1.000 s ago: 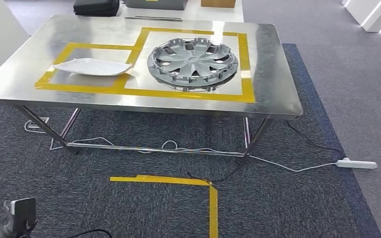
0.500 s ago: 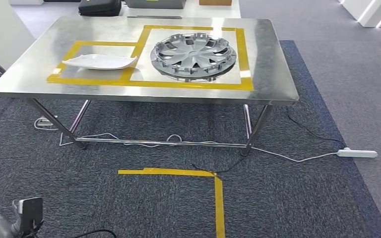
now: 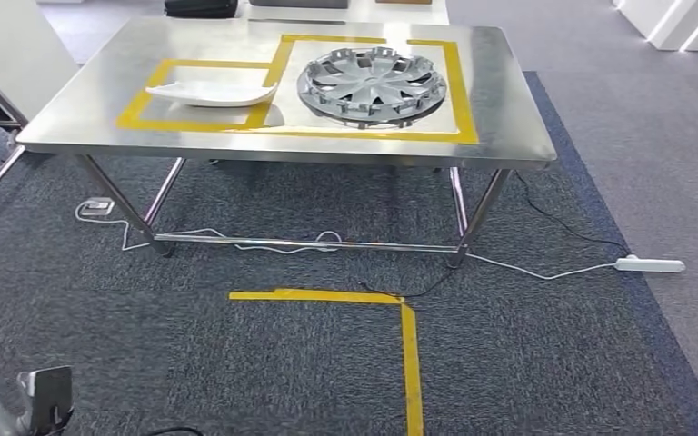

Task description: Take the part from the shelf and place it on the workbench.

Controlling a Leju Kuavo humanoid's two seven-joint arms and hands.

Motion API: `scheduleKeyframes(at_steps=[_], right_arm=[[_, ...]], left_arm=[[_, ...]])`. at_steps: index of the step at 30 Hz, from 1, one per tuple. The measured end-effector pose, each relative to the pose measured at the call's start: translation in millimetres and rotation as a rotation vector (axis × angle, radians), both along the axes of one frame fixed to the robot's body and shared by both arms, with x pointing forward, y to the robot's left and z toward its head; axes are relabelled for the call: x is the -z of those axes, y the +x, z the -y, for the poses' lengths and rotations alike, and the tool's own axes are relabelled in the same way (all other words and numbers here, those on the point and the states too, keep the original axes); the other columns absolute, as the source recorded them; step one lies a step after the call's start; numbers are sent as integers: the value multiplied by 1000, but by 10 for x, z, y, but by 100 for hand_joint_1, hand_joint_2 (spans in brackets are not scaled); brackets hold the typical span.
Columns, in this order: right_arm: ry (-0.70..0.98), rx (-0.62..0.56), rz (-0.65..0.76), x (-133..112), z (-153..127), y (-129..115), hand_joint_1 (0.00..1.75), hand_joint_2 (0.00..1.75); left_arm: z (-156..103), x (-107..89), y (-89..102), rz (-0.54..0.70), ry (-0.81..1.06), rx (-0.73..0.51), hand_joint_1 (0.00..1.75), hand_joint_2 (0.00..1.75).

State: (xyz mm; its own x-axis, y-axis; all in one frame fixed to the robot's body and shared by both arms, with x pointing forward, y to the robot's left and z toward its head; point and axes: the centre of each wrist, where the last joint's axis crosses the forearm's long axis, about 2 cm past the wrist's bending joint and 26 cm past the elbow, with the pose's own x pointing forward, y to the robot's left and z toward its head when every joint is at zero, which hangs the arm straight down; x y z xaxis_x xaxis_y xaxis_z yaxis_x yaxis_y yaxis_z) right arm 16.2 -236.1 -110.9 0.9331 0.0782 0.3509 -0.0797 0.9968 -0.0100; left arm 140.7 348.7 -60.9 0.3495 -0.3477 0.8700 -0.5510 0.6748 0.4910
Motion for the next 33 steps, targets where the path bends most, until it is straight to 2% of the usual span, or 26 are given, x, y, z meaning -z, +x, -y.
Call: scheduleKeyframes(at_steps=[13,33], right_arm=[[-5,-1,13,-2,22,66,0,0],[-4,-12,-7,2,20,10,0,0]], left_arm=[[4,20,-16,-12,-6,0,0,0],[16,221,-267,-138,-114,19,0,0]])
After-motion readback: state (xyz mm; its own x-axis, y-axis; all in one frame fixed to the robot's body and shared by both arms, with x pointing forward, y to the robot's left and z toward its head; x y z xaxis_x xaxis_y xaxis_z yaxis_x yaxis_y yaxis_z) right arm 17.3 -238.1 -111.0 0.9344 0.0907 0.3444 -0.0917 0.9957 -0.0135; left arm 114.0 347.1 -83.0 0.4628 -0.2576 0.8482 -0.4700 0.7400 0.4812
